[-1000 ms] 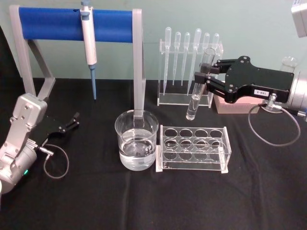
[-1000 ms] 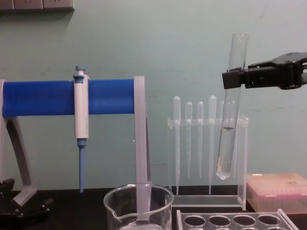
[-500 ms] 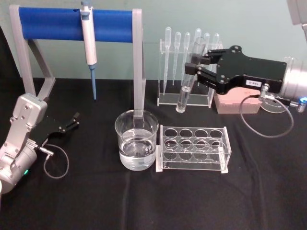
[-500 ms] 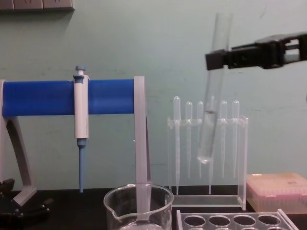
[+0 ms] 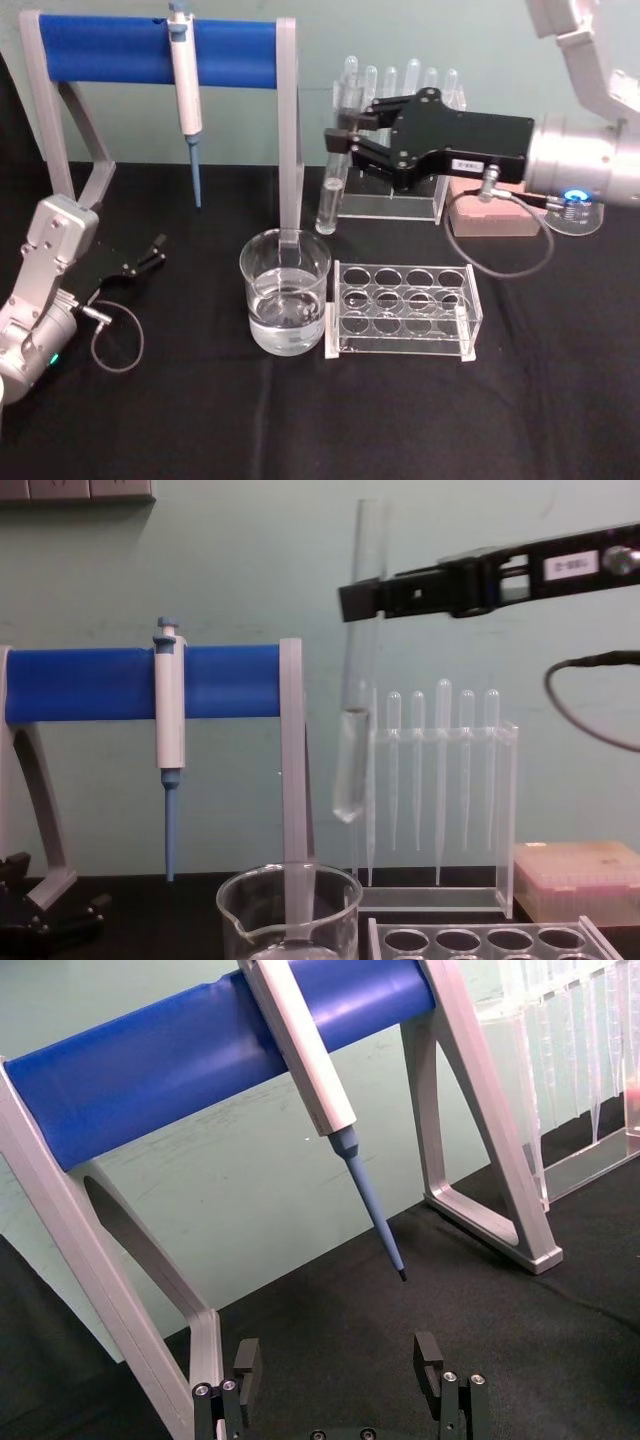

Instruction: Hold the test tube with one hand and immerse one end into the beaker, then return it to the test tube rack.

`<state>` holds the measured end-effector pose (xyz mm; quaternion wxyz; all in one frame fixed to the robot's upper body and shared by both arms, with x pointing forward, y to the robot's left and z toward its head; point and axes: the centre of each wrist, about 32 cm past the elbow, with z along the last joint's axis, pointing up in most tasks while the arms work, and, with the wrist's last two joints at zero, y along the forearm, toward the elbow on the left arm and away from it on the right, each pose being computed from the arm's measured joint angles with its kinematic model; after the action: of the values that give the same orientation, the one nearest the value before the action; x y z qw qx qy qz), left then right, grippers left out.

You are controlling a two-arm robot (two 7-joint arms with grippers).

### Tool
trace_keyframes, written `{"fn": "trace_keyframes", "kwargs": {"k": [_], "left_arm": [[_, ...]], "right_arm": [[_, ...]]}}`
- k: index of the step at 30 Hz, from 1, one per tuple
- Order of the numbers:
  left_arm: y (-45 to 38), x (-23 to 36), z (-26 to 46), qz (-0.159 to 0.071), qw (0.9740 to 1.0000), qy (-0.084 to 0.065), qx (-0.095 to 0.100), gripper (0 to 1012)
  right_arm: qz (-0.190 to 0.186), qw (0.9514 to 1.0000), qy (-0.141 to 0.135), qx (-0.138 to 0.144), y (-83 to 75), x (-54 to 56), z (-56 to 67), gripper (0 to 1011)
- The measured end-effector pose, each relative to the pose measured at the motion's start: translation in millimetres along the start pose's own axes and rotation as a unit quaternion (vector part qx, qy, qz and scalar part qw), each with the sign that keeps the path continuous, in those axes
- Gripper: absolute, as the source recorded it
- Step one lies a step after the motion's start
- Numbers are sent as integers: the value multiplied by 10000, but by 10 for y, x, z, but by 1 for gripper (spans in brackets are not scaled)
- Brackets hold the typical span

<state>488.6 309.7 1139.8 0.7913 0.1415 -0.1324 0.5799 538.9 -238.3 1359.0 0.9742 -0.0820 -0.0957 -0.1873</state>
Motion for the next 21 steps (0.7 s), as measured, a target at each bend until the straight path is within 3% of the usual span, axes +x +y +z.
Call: {"fn": "trace_keyframes", "kwargs": {"k": [7, 21], "left_arm": [[0, 0, 0, 0, 10000, 0, 0, 1000], [0, 0, 0, 0, 10000, 0, 0, 1000]], "right_arm": [[98, 9999, 38, -90, 162, -16, -72, 242], [190, 9990, 280, -302, 392, -107, -492, 242]]}}
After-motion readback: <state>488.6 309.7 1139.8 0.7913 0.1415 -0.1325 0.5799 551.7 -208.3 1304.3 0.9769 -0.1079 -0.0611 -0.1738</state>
